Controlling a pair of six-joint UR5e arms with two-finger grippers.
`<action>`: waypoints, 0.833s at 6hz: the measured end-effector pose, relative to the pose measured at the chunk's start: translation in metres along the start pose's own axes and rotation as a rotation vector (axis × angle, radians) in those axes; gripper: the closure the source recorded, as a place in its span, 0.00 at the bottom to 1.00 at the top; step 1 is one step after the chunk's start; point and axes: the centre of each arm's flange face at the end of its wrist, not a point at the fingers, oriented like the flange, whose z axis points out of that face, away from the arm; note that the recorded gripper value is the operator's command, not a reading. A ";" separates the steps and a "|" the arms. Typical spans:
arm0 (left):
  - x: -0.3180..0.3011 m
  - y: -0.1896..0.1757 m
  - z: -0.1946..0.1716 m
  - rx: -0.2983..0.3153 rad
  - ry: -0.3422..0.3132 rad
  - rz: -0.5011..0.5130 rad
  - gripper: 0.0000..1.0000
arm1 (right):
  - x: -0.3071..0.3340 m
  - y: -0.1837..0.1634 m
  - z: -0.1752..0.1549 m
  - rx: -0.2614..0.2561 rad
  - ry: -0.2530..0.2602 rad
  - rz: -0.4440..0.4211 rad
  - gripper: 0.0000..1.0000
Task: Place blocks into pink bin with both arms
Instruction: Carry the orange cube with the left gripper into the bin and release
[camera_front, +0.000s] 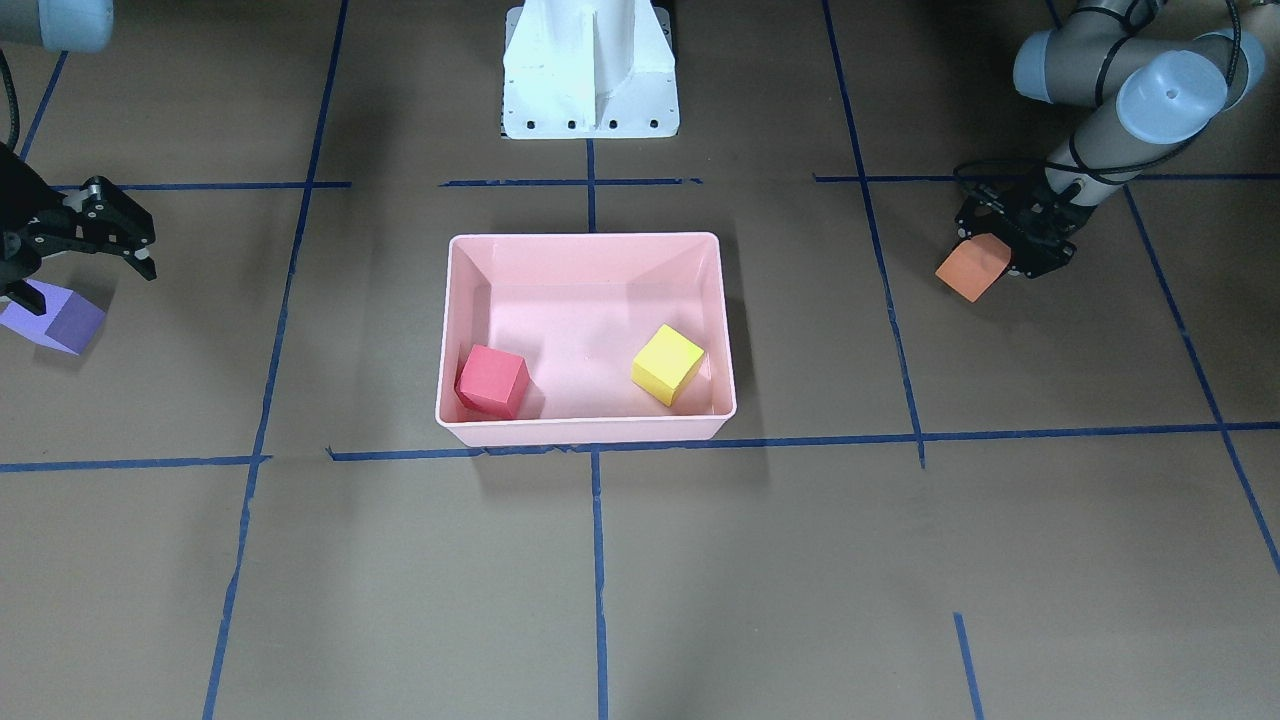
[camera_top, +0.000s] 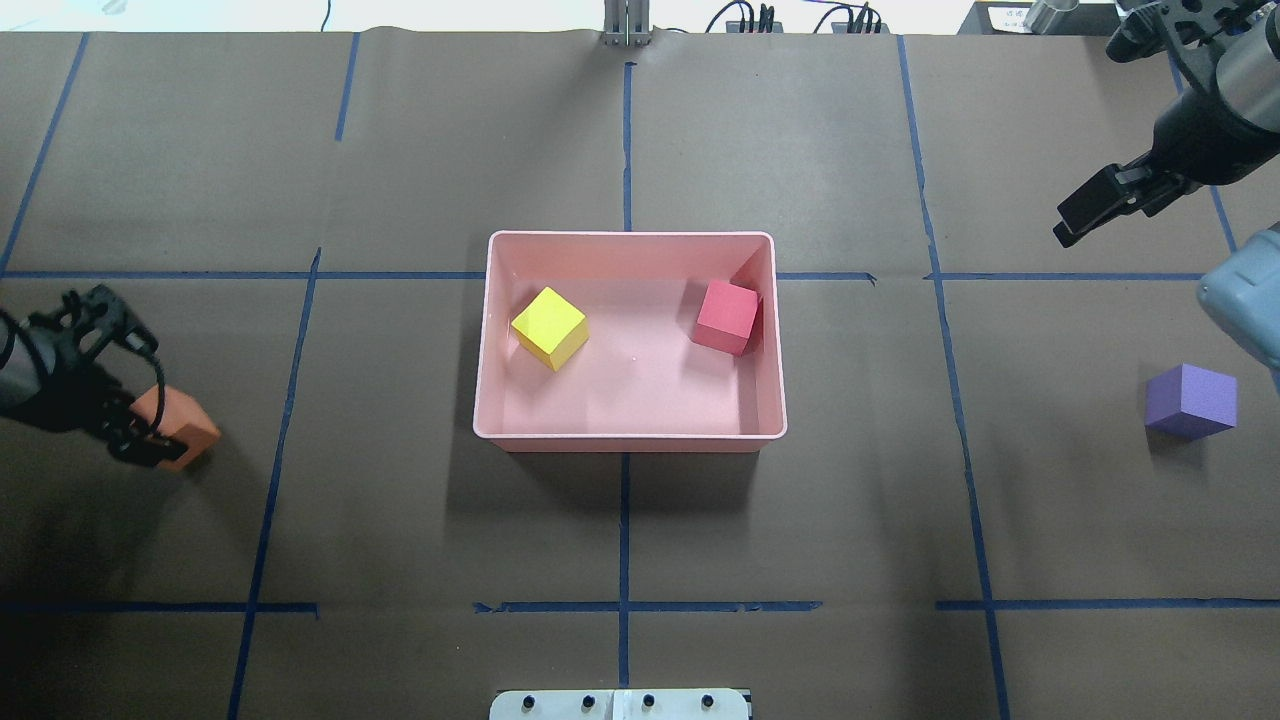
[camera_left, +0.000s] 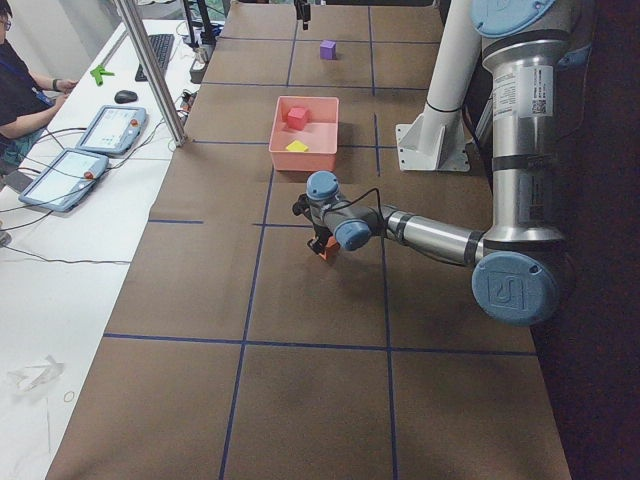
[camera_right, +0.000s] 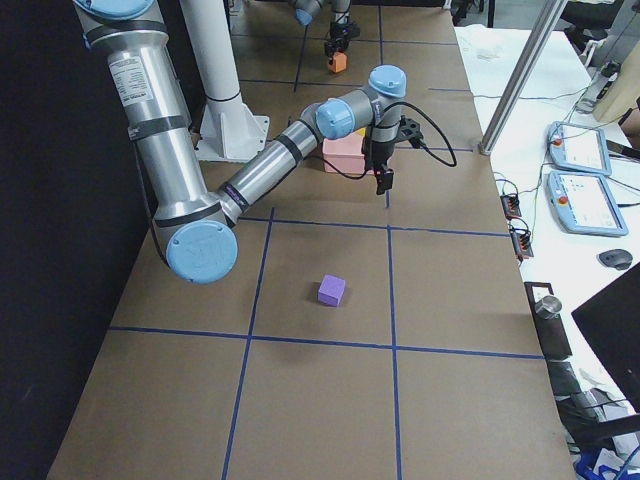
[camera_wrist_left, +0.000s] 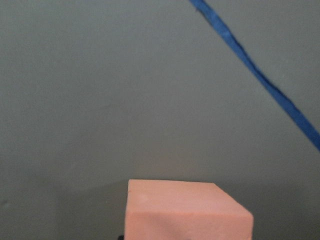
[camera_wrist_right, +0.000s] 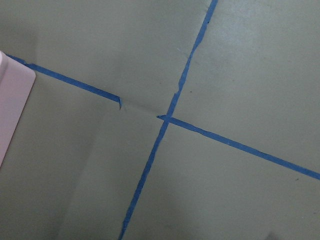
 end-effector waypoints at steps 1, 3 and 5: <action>0.030 -0.077 -0.039 -0.007 -0.022 -0.055 0.49 | 0.024 0.002 0.001 -0.009 0.010 -0.033 0.00; 0.118 -0.199 -0.111 0.004 -0.041 -0.227 0.48 | 0.101 0.023 0.006 -0.043 -0.008 -0.092 0.00; 0.231 -0.268 -0.116 0.042 -0.030 -0.411 0.26 | 0.167 0.065 0.015 -0.074 -0.017 -0.135 0.00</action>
